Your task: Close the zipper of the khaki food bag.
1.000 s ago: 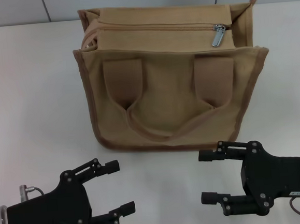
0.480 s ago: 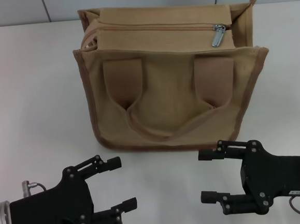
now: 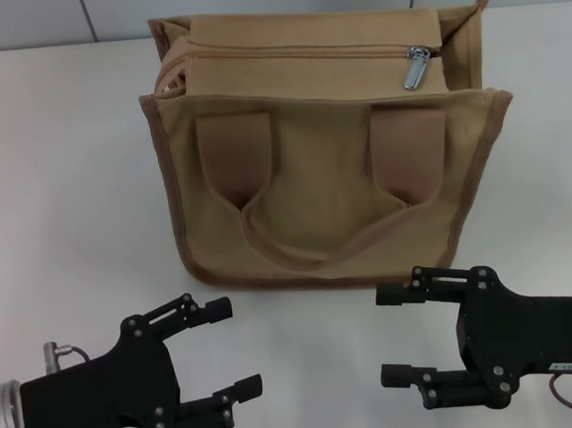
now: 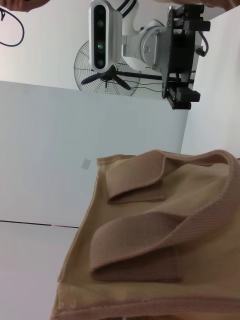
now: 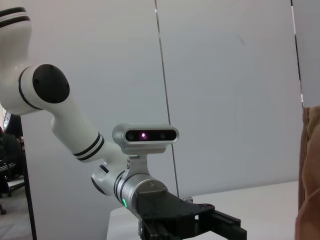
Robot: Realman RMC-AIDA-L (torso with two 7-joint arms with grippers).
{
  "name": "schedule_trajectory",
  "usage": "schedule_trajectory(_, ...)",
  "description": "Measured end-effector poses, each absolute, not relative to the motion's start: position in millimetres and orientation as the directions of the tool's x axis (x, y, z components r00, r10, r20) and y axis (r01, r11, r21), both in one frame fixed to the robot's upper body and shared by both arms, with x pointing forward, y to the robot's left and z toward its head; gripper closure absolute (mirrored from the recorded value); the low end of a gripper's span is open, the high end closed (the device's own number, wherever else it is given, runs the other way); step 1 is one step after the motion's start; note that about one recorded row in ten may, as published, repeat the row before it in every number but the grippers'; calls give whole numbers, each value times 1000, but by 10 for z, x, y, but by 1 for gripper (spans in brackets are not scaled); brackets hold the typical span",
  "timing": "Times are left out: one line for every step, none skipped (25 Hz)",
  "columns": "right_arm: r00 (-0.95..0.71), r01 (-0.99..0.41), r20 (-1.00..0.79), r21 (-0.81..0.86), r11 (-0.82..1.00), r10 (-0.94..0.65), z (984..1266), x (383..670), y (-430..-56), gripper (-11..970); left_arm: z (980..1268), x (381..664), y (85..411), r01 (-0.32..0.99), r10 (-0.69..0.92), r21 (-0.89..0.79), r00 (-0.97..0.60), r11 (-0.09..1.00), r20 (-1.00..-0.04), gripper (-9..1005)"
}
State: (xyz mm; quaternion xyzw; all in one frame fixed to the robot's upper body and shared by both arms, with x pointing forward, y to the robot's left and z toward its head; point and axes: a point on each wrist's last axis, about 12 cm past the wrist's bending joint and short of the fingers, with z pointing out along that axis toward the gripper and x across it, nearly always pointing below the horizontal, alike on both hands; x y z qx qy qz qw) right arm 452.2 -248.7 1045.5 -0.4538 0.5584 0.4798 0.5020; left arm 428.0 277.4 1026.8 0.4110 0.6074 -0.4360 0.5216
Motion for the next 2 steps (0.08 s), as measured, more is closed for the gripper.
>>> schedule_trajectory(-84, -989, -996, 81, 128, -25, 10454, 4522, -2486, 242, 10270, 4284, 2772, 954, 44, -101, -118, 281, -992, 172)
schedule_trajectory(-85, -988, -996, 81, 128, -25, 10454, 4521, -2486, 242, 10273, 4291, 2769, 955, 44, -102, -118, 280, -992, 172)
